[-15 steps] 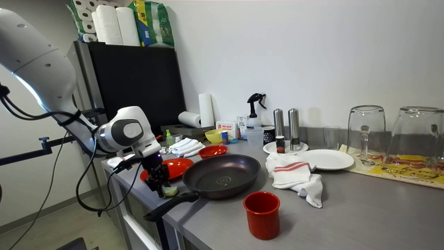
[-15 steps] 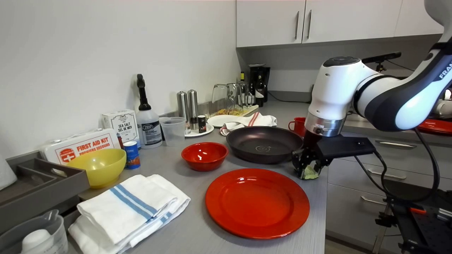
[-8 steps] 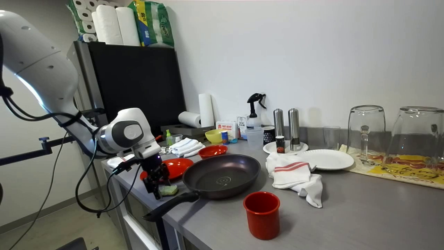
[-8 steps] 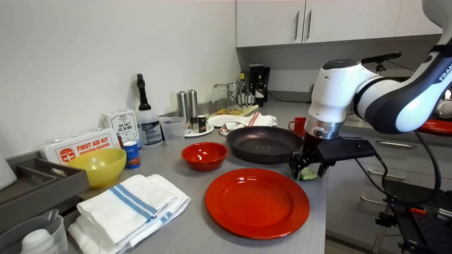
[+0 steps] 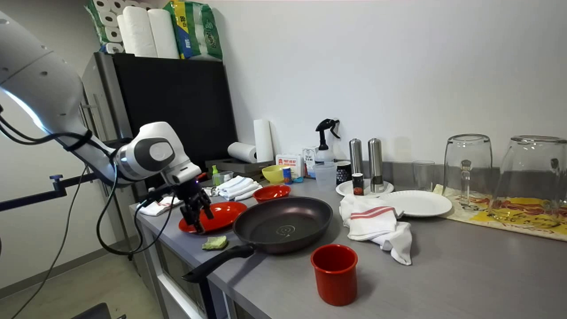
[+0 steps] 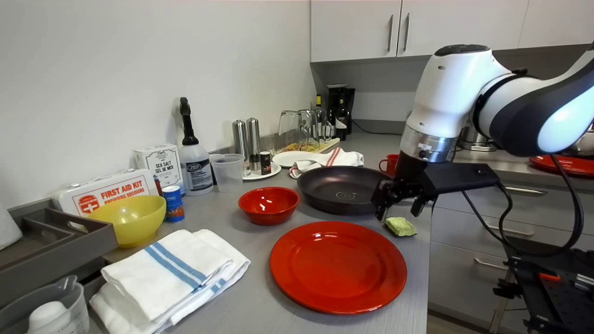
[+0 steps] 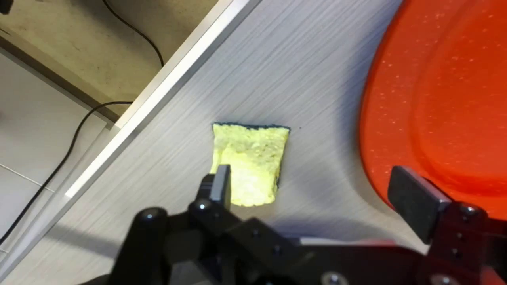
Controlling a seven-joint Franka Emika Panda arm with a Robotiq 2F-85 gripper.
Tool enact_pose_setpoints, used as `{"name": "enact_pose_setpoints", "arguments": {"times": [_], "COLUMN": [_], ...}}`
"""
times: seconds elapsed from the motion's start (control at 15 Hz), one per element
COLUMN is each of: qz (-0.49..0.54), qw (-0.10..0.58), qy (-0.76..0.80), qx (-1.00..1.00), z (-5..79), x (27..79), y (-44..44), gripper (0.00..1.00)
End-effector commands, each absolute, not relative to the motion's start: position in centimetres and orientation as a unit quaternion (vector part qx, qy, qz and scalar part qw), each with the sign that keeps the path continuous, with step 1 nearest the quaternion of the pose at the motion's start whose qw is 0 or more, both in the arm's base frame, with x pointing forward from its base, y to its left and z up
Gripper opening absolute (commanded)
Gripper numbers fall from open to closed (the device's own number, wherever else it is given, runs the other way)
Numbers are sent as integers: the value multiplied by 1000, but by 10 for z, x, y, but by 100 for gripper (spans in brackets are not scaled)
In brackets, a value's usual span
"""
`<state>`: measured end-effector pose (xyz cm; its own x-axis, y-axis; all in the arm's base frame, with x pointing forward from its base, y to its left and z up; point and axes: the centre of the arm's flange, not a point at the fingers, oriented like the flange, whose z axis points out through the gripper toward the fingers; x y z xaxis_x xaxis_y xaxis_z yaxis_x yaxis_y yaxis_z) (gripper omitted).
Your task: Pick up the sponge and clean the red plate
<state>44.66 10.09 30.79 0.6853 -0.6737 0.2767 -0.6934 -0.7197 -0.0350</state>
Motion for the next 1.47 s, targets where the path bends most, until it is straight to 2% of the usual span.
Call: {"name": "enact_pose_setpoints", "arguments": {"times": [0.0, 0.33, 0.73, 1.4], "qz": [153, 159, 135, 109], "qw": [44, 50, 43, 57], "qy": [-279, -138, 19, 26], "qx": [947, 976, 990, 992], "z": [359, 393, 382, 360], "x": [429, 407, 380, 381], "y": [109, 100, 92, 87], "gripper": [100, 100, 100, 100]}}
